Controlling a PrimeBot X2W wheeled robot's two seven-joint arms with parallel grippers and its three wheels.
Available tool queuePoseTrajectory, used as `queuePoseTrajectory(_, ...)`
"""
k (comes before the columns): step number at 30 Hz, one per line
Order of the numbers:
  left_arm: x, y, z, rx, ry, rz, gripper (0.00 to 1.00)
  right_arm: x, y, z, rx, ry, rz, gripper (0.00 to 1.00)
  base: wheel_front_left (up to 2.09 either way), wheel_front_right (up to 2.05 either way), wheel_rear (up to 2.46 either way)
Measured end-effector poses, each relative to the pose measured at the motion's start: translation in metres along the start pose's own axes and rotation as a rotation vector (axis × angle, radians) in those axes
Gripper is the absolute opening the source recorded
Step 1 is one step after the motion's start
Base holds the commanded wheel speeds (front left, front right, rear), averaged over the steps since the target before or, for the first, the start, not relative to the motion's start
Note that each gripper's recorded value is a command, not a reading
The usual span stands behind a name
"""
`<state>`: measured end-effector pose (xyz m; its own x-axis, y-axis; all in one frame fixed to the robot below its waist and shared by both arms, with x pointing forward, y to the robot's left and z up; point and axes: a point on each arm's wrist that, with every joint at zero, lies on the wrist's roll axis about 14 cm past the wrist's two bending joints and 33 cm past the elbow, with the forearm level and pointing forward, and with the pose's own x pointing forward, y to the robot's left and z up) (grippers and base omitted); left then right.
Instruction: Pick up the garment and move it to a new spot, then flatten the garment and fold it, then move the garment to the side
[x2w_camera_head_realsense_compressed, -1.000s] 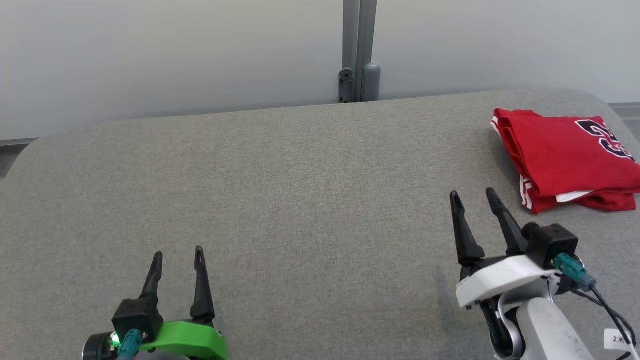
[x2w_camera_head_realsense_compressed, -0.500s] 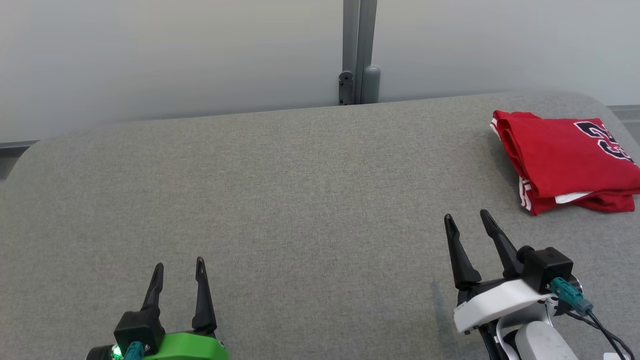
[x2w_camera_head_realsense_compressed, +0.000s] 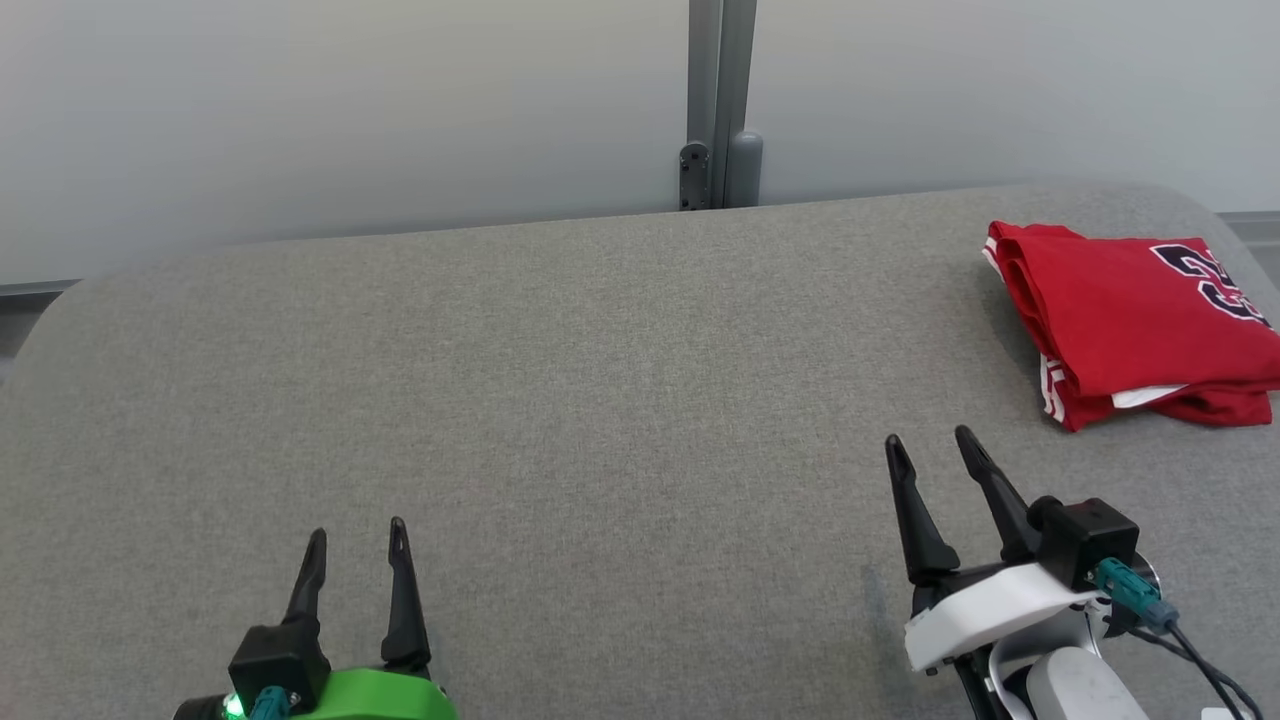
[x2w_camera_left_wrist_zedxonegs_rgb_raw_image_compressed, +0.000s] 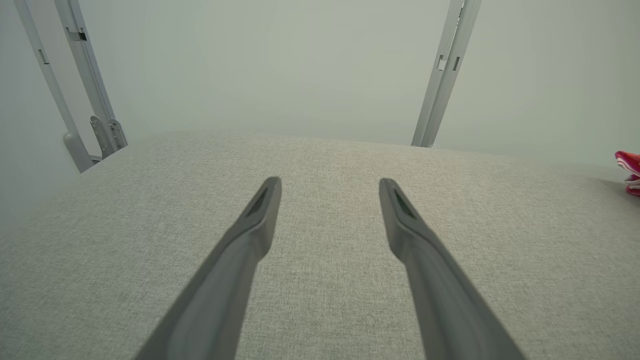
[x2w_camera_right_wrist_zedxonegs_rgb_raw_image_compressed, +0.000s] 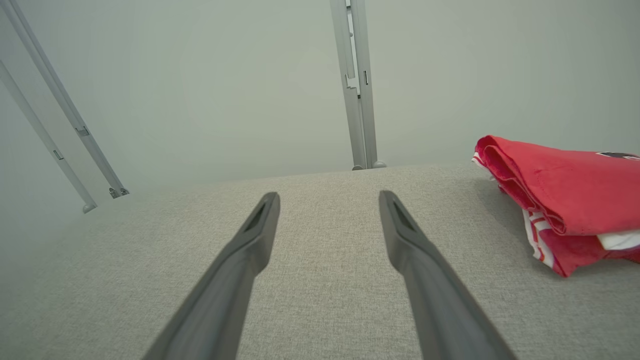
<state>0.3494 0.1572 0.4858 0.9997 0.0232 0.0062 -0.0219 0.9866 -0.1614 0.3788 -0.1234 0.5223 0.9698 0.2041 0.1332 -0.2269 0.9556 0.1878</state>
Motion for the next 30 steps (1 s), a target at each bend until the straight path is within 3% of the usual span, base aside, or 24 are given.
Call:
queuePoseTrajectory(5,-0.007,0.003,-0.018,-0.009,0.061,0.012,0.0,-0.01,-0.003,-0.019,0.025,0.058,-0.02,0.0,0.0,0.0,0.0)
queuePoseTrajectory(30,0.003,0.023,-0.024,-0.436,0.143,0.098,0.0,-0.012,-0.034,-0.02,0.431,0.066,-0.166,0.0,0.0,0.0,0.0)
